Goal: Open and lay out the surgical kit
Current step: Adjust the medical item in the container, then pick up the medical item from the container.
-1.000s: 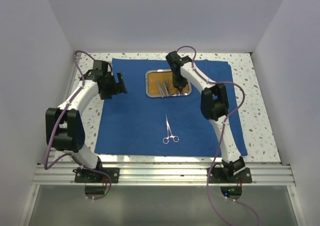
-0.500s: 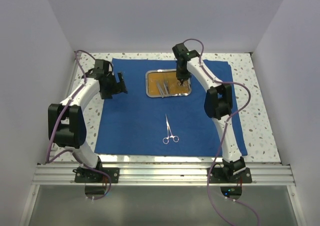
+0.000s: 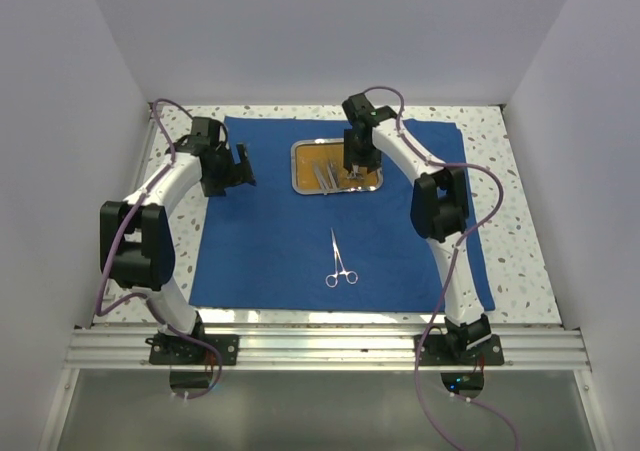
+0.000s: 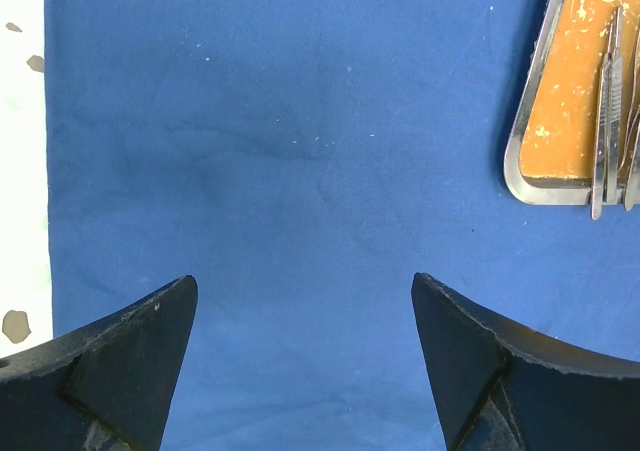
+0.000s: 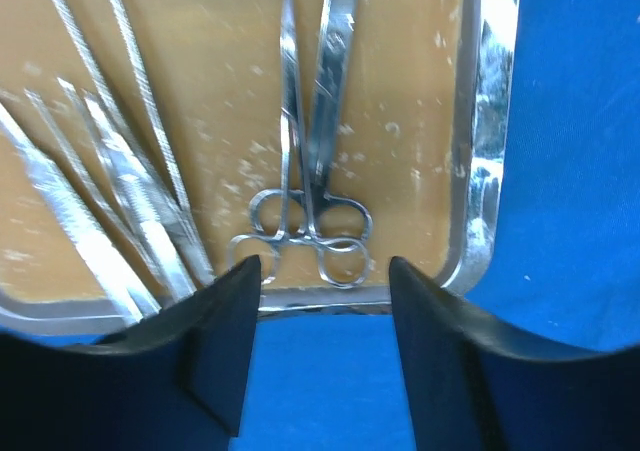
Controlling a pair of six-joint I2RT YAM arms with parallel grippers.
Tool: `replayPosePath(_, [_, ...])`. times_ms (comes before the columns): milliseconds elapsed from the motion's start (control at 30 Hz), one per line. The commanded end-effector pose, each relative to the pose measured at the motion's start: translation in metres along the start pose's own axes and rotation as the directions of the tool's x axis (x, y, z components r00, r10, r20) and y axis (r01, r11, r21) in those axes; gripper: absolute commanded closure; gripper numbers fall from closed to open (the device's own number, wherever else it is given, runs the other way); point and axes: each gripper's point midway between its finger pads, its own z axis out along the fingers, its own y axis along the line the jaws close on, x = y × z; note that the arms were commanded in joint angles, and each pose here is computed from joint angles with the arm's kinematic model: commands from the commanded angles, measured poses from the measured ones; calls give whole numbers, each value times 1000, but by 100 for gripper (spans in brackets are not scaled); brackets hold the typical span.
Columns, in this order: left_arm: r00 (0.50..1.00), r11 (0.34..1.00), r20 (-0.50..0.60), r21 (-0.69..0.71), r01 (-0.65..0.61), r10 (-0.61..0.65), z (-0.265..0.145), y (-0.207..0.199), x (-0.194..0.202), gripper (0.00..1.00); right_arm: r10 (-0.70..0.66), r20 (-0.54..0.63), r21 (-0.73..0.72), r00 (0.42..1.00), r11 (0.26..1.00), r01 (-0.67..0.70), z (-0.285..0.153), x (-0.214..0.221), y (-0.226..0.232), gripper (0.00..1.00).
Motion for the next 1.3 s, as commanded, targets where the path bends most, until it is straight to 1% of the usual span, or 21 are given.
replayPosePath(0, [999,1000,44,22,-19,18,-8,-8,-10,8,13,38,-7,999,1000,-13,-32,-7,-4,47])
replayPosePath(33, [999,1000,43,25,-20,18,-7,-8,-8,8,11,29,8,1000,1000,-11,-33,-4,-7,50])
replayPosePath(67, [999,1000,40,26,-16,15,-7,-8,-7,8,7,10,22,1000,1000,-7,-30,4,-11,57])
replayPosePath(167, [999,999,46,31,-16,15,-9,-9,-7,8,6,-16,59,1000,998,-5,-25,17,-20,68])
replayPosePath(267, [999,999,50,31,-18,16,-11,-9,-8,8,4,-29,64,1000,998,-2,-19,26,-21,71])
replayPosePath(433, [999,999,44,29,-25,23,-12,-8,-7,8,14,-43,73,999,997,-10,-6,29,-21,70])
replayPosePath(533, [999,999,47,30,-28,27,-12,-9,-8,9,19,-31,77,999,997,-17,-3,24,-20,69])
replayPosePath(900, [999,999,45,23,-29,28,-13,-9,-9,8,23,41,73,999,997,-26,-9,-6,-14,68])
replayPosePath(1133, [999,999,43,15,-28,27,-12,-7,-8,8,15,11,106,1000,994,-16,-4,4,-21,69])
replayPosePath(1267, [999,1000,35,19,-24,23,-9,-7,-6,8,11,-21,112,1000,994,-8,3,19,-25,68])
